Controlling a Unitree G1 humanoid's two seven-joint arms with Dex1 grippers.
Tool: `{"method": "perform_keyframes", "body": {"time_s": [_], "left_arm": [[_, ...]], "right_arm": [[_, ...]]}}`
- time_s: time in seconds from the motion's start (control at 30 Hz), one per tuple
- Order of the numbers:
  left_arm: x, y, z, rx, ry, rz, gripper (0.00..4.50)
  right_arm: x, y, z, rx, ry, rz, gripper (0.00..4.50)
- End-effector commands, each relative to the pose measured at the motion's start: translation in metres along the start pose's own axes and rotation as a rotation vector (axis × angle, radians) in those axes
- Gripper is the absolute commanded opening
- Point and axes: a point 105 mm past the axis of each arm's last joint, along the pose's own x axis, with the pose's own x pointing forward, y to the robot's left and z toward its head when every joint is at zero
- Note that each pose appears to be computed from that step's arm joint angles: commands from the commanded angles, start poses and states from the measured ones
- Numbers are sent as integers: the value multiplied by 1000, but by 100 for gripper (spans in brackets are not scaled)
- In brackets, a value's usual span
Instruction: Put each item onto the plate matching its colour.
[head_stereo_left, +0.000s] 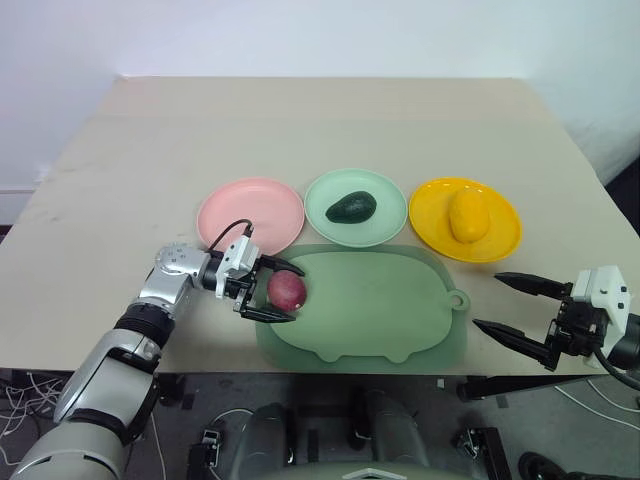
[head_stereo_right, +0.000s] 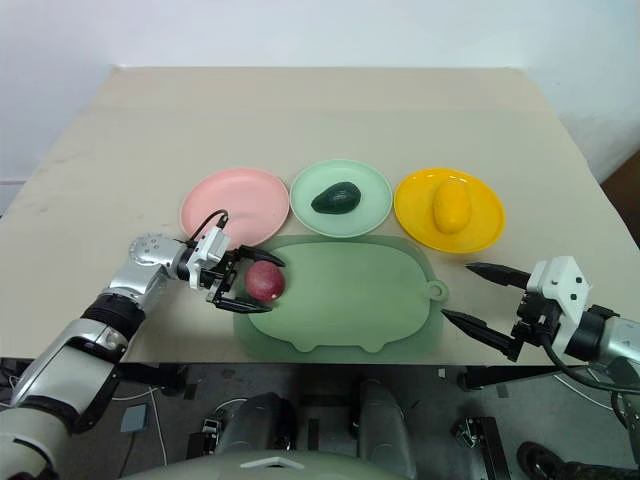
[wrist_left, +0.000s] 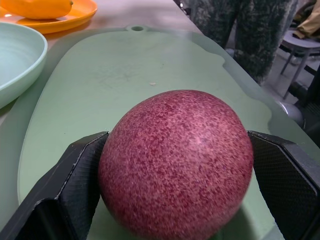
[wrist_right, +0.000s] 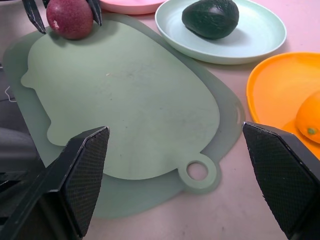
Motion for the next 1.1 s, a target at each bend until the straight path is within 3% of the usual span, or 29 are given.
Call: {"method": "perform_keyframes", "body": {"time_s": [0.03, 0.1, 0.37, 0.47, 0.63, 0.87, 1.0, 1.1], "left_arm": [[-1, 5, 9, 40, -25, 14, 391], [-1, 4, 10, 42, -46, 21, 334], [-30, 32, 53, 38, -173, 215, 328], [-62, 59, 42, 57, -63, 452, 328], [-85, 84, 25, 86, 51, 724, 328], [-86, 91, 7, 36, 113, 806, 328], [-83, 91, 13, 63, 100, 785, 447], [-95, 94, 34, 98, 23, 812, 447]], "right_arm": [[3, 1, 9, -19, -33, 7, 450], [4, 1, 9, -16, -34, 13, 450], [6, 0, 10, -7, -34, 28, 450], [11, -2, 10, -2, -44, 35, 450], [18, -1, 11, 2, -62, 50, 450], [24, -1, 13, -1, -72, 57, 450], [24, -1, 11, -1, -75, 64, 450], [24, -2, 9, 7, -78, 64, 450]]}}
